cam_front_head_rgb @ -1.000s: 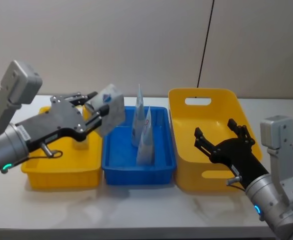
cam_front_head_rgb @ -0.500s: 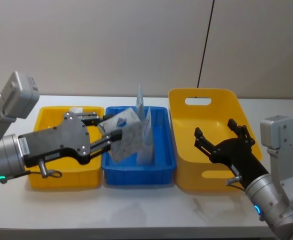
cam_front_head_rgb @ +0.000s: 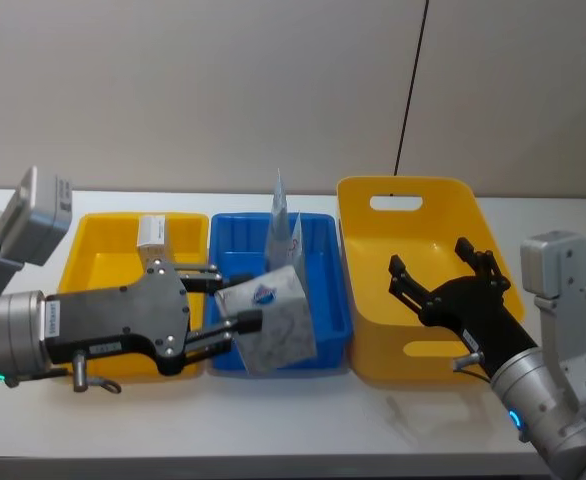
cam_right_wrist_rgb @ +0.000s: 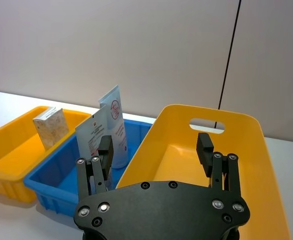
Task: Bimanual collaborative sorting of washing and personal care products
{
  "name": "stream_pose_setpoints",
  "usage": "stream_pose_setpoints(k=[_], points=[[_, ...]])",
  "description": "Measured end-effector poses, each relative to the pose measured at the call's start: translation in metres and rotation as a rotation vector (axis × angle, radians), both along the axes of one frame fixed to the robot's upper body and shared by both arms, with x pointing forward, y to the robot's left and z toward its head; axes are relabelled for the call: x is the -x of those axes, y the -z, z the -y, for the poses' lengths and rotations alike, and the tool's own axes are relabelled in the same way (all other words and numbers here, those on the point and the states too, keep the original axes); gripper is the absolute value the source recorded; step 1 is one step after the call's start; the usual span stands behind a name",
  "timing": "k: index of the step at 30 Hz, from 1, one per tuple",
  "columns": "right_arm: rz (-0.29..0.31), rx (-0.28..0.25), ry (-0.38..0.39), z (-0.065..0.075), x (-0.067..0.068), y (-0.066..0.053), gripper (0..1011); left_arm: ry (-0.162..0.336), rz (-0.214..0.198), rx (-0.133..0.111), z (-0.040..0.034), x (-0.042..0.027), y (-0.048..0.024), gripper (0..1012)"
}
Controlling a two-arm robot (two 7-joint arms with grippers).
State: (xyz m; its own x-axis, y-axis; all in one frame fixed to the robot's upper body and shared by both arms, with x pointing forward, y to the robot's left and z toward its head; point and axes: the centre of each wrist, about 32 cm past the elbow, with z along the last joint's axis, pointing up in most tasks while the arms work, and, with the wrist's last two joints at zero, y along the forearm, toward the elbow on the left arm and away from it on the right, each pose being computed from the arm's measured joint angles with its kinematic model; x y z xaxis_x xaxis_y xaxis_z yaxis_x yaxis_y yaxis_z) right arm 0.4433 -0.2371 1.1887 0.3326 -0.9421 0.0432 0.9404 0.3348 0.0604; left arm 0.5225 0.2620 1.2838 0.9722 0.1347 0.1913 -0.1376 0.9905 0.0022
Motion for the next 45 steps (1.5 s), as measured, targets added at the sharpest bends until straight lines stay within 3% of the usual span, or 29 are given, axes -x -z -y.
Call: stream_pose_setpoints(k=[9,18,45], points=[[0.0,0.0,0.0,0.0,0.0,0.0,1002,0.072,-0.021,-0.005,0.0022,-0.0016,0.0045,366],[0.0,0.0,0.0,0.0,0.0,0.0,1002,0.109,-0.037,-0.009,0.0041,-0.0018,0.0083,366],[0.0,0.0,0.0,0.0,0.0,0.0,1002,0.137,-0.05,-0.013,0.0056,-0.0016,0.0116,366]])
